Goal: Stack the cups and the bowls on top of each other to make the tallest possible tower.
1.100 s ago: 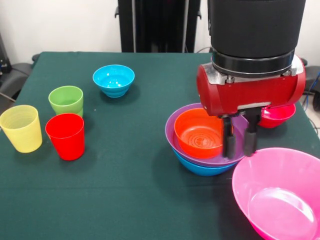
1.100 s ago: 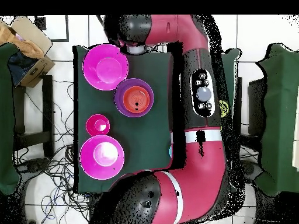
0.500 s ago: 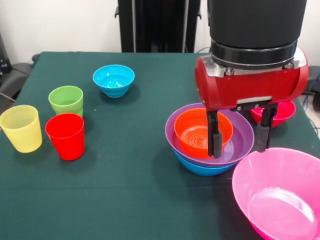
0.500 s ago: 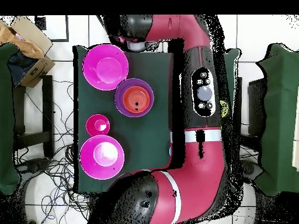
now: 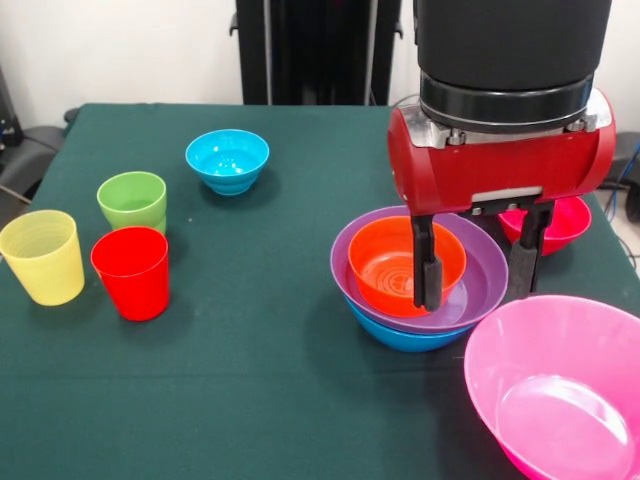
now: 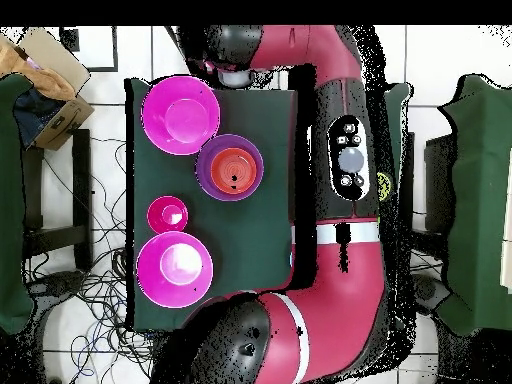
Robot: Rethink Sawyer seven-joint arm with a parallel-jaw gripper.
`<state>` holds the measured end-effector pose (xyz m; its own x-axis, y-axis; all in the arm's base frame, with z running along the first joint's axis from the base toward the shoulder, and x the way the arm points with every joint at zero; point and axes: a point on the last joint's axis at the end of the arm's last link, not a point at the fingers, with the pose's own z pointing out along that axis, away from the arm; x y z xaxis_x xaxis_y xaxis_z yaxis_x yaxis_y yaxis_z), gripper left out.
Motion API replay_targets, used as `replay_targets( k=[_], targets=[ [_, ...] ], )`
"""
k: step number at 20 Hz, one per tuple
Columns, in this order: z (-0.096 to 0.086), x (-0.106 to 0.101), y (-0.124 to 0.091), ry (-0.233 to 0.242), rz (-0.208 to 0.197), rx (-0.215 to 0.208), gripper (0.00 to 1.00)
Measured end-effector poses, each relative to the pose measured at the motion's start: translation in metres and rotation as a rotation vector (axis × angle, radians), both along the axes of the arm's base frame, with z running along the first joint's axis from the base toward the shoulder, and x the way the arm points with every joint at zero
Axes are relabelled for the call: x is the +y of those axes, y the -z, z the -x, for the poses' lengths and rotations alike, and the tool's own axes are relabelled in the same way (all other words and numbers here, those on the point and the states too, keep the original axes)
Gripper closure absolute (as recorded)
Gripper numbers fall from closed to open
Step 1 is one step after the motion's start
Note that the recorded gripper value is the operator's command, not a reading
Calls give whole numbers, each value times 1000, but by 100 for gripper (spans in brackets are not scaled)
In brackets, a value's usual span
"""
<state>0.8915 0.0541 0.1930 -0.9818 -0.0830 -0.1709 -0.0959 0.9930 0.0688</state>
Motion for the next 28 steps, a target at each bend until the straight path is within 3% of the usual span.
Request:
replay_targets(
  k=[8, 20, 28],
  targets=[
    [0, 1, 11, 1, -5, -4, 0],
    [-9, 9, 32, -2, -27, -120, 0],
    [-5, 15, 46, -6, -68, -159, 0]
  ],
)
